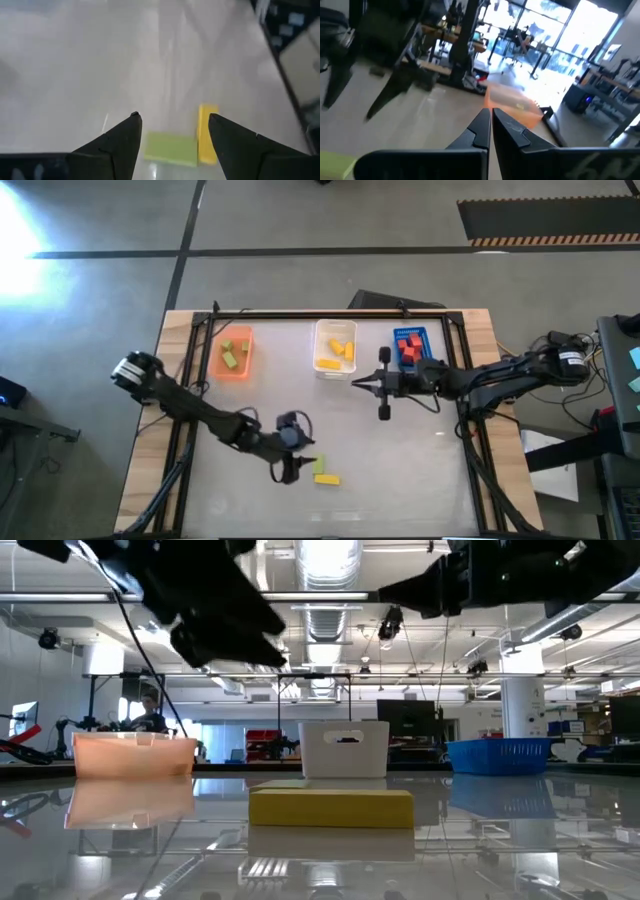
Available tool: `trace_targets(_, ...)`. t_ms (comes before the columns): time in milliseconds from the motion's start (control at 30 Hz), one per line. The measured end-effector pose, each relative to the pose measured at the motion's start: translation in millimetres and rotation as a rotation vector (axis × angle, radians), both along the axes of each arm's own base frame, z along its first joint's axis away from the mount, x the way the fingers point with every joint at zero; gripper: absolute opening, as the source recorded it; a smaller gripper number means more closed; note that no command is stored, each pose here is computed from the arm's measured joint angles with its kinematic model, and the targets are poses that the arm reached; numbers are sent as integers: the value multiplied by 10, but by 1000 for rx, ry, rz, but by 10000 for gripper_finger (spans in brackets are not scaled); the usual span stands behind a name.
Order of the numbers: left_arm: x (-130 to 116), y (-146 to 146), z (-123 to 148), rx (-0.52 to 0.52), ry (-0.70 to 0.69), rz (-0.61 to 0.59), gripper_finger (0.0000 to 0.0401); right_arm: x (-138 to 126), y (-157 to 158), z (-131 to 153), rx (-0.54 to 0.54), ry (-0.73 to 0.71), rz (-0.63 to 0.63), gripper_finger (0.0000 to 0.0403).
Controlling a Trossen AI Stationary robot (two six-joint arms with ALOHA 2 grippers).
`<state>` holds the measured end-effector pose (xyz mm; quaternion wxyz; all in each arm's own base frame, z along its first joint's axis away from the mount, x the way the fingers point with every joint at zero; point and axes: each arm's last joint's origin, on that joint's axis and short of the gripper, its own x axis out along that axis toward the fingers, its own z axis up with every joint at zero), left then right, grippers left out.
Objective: Sort & place blocks by color
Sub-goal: Put the green block into the orange bin
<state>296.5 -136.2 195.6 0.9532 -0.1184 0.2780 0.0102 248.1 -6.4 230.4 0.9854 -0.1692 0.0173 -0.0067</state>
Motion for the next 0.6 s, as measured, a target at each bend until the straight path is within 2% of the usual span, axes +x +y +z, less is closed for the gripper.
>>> trace_targets(133, 110, -74, -218, 90, 115, -99, 215, -48, 1, 116, -34, -48, 0, 9)
trace_targets(233, 188, -126, -261, 153, 136, -188, 215, -90, 3, 170, -40, -66, 0, 9)
trace_targets(367, 237, -147, -147, 222, 172, -254, 215, -144, 4, 204, -40, -57, 0, 9)
trace_targets(500, 232, -127, -12, 358, 319, -351, 215, -173, 5, 220, -39, -51, 0, 9)
trace_targets(600, 294, -116, 72, 451, 357, -449, 215, -182, 5, 230, -39, -56, 0, 9)
